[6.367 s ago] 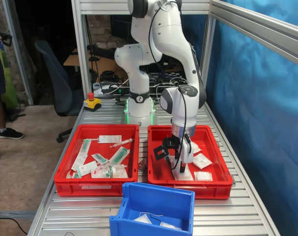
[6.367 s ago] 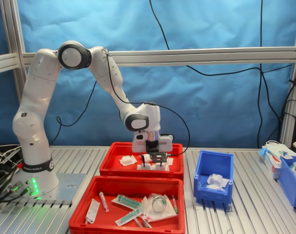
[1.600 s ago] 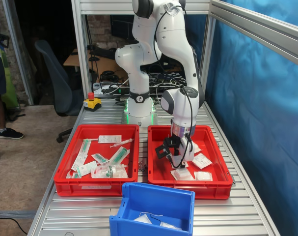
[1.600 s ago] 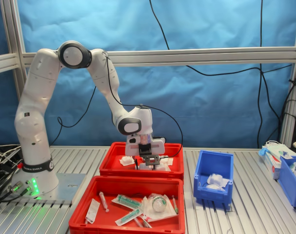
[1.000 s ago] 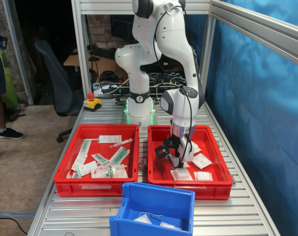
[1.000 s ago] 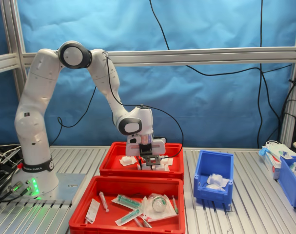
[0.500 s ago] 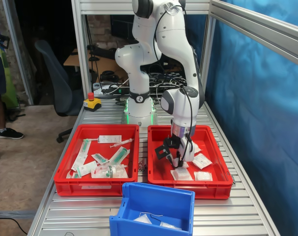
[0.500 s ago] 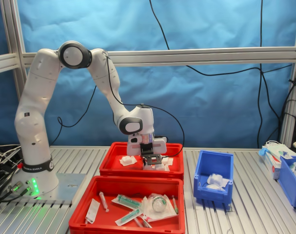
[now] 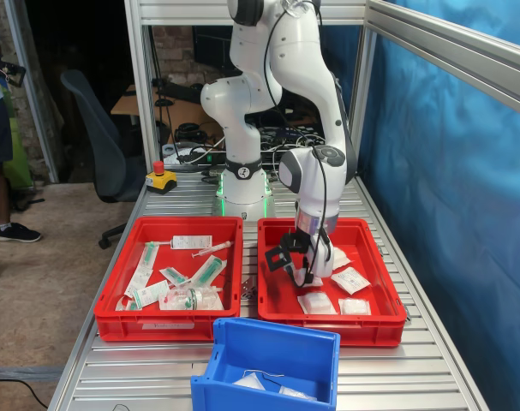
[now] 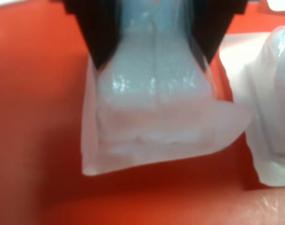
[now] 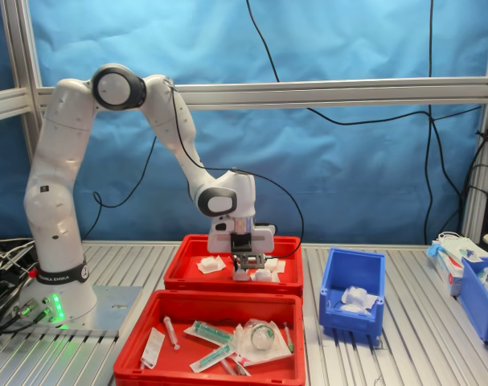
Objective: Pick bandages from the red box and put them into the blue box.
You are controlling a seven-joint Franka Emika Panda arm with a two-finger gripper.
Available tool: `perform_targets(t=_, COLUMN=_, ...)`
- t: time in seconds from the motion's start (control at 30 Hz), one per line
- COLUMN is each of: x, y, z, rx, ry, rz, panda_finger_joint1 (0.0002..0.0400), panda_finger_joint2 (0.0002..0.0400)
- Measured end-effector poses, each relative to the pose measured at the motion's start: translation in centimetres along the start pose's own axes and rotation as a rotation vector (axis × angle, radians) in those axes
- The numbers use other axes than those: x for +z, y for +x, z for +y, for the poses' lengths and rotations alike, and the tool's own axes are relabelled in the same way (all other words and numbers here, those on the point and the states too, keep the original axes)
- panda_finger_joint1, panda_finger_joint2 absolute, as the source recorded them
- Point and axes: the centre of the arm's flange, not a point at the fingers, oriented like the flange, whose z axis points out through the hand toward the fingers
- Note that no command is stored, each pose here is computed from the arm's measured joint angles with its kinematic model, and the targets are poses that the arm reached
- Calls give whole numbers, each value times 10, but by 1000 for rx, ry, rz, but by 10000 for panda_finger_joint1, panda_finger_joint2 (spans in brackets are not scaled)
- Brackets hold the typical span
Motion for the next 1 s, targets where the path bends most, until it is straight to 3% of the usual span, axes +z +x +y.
perform_targets(t=0.17, x=-29, y=6, z=-9, rx=22, ry=-11, rz=15, panda_finger_joint1=88, panda_finger_joint2=88)
perform_targets(t=0.53, x=-114, y=13, z=-42, rx=81, ry=-12, rz=-5, panda_finger_joint1=88, panda_finger_joint2=88)
perform_targets(t=1.0, x=-222, y=12, z=-122, rx=199, ry=80, rz=-137, panda_finger_joint1=88, panda_finger_joint2=88)
